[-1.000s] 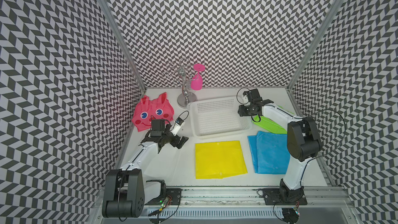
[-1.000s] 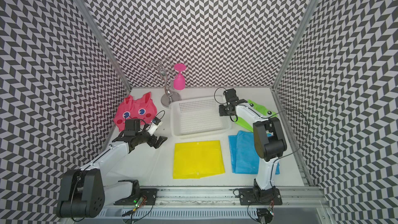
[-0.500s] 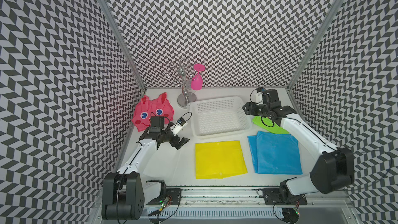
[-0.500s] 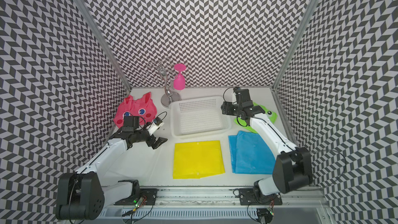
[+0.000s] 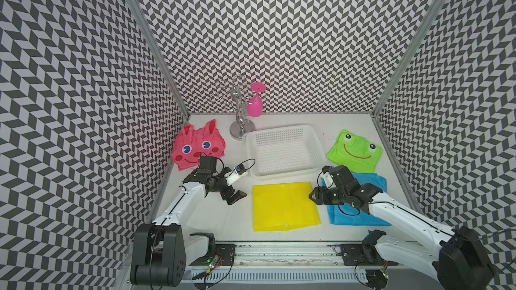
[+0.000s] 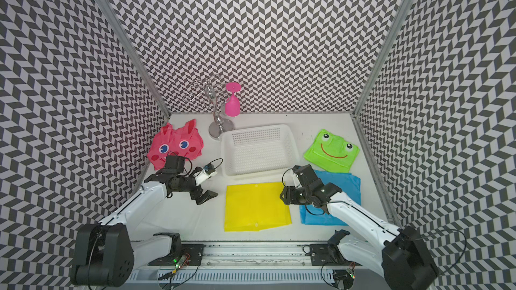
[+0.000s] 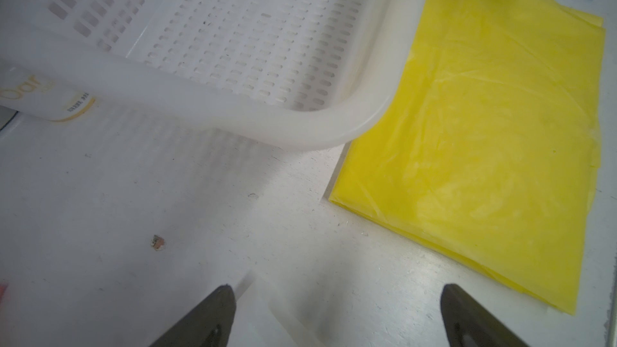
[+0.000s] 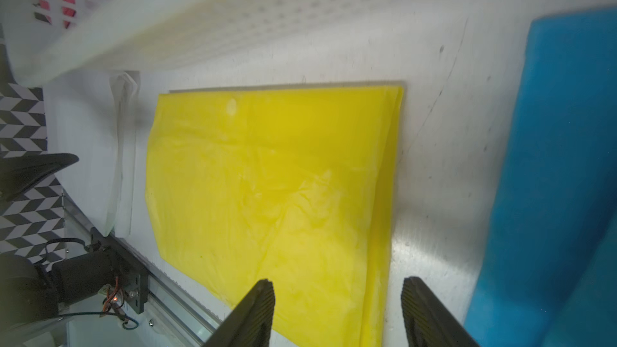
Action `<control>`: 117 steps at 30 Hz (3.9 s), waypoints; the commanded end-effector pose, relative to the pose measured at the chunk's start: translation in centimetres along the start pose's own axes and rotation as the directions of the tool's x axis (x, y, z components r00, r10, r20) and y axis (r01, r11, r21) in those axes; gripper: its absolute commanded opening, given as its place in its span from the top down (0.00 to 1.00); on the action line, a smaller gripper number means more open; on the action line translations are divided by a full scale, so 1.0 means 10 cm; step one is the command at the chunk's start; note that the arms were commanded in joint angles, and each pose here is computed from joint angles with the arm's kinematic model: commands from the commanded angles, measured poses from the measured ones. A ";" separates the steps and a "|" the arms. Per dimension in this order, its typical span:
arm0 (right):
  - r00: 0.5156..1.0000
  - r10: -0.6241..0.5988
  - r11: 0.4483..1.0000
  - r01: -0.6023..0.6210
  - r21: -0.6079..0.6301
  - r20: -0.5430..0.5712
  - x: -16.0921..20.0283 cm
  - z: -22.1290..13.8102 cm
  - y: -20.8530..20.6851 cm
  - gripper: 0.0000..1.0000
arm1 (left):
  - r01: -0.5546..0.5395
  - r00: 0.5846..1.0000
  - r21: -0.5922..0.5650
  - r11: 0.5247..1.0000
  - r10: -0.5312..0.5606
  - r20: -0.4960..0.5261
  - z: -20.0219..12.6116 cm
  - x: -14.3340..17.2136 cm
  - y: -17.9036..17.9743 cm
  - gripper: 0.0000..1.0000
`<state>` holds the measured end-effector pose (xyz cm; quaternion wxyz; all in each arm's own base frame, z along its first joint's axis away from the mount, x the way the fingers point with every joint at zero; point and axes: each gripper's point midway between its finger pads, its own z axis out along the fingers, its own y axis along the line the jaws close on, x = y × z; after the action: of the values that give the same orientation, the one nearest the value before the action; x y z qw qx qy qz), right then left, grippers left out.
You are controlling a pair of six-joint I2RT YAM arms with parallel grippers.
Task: Put the folded raincoat in the basket
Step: Pick up the raincoat from the center of the board.
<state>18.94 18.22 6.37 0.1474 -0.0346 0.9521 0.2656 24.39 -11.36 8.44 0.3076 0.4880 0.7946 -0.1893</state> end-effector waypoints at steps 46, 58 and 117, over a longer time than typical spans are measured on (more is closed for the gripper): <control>0.934 -0.356 0.926 0.356 0.124 -0.023 -0.53 -0.40 0.53 1.00 | -0.354 0.924 0.165 0.921 0.317 0.213 -0.25 -1.58 -0.49 0.00; 0.911 -0.405 0.886 0.411 0.217 -0.069 -0.44 -0.53 0.61 1.00 | -0.408 0.893 0.247 0.879 0.327 0.310 0.02 -2.04 -0.60 0.00; 0.462 -0.717 0.455 0.877 -0.152 0.522 -1.21 -1.75 2.93 1.00 | -0.433 0.806 -0.055 0.900 0.413 0.423 -1.25 -2.24 -0.14 0.01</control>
<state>21.08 31.72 34.70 0.3801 -0.4715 0.7374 0.2989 27.20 -20.42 31.17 0.4864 0.6183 0.5668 -0.2448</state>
